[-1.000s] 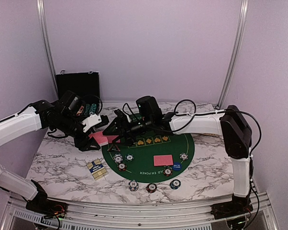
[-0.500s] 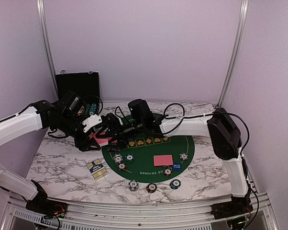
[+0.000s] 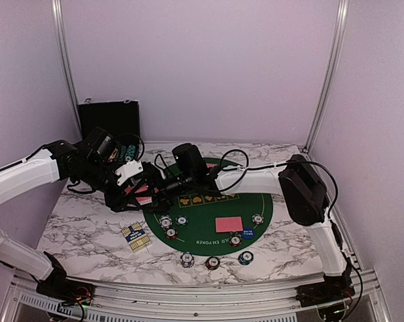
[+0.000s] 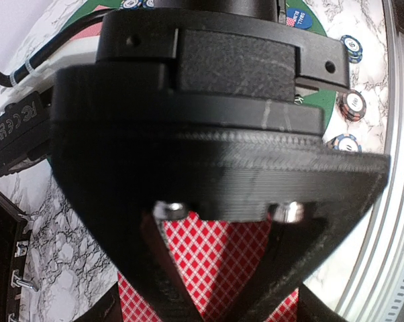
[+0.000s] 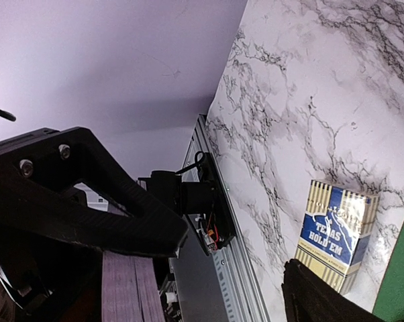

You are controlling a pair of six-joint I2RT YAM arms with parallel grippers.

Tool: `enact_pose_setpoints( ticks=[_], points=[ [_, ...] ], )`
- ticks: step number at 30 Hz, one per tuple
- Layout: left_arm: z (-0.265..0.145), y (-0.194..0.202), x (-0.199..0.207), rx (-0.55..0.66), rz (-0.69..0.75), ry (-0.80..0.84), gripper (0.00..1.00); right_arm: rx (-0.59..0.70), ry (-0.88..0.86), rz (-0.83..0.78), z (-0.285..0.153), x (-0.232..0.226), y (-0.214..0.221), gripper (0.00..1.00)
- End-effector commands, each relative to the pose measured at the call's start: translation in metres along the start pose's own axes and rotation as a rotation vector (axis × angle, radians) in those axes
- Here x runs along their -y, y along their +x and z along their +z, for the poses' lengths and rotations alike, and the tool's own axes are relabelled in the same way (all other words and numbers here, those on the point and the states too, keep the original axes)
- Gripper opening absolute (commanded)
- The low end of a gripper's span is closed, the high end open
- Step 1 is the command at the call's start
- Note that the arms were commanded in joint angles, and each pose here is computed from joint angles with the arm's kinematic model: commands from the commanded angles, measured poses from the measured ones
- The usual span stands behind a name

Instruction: Distribute texas hold em gaming equipment

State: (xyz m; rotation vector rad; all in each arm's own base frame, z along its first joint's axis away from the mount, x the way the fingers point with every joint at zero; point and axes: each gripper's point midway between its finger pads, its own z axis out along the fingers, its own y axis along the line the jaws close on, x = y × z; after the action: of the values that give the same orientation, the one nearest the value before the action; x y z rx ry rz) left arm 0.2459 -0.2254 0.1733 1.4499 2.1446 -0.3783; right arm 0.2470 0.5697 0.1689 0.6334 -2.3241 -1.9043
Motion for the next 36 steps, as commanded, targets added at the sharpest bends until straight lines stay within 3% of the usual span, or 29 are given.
enact_pose_setpoints(
  ticks=[1, 14, 29, 36],
  points=[
    [-0.008, -0.010, -0.004, 0.034, 0.008, -0.013, 0.01, -0.009, -0.027, -0.031, 0.003, -0.014, -0.002, 0.83],
    [-0.009, -0.009, -0.004, 0.034, 0.008, -0.014, 0.00, 0.026, 0.033, -0.011, -0.030, 0.002, -0.002, 0.65],
    [-0.009, -0.008, -0.004, 0.031, 0.011, -0.022, 0.00, 0.037, 0.033, -0.037, -0.053, -0.017, 0.001, 0.36],
    [-0.010, -0.009, -0.005, 0.033, 0.015, -0.025, 0.00, 0.038, 0.049, -0.039, -0.064, -0.018, 0.001, 0.17]
  ],
)
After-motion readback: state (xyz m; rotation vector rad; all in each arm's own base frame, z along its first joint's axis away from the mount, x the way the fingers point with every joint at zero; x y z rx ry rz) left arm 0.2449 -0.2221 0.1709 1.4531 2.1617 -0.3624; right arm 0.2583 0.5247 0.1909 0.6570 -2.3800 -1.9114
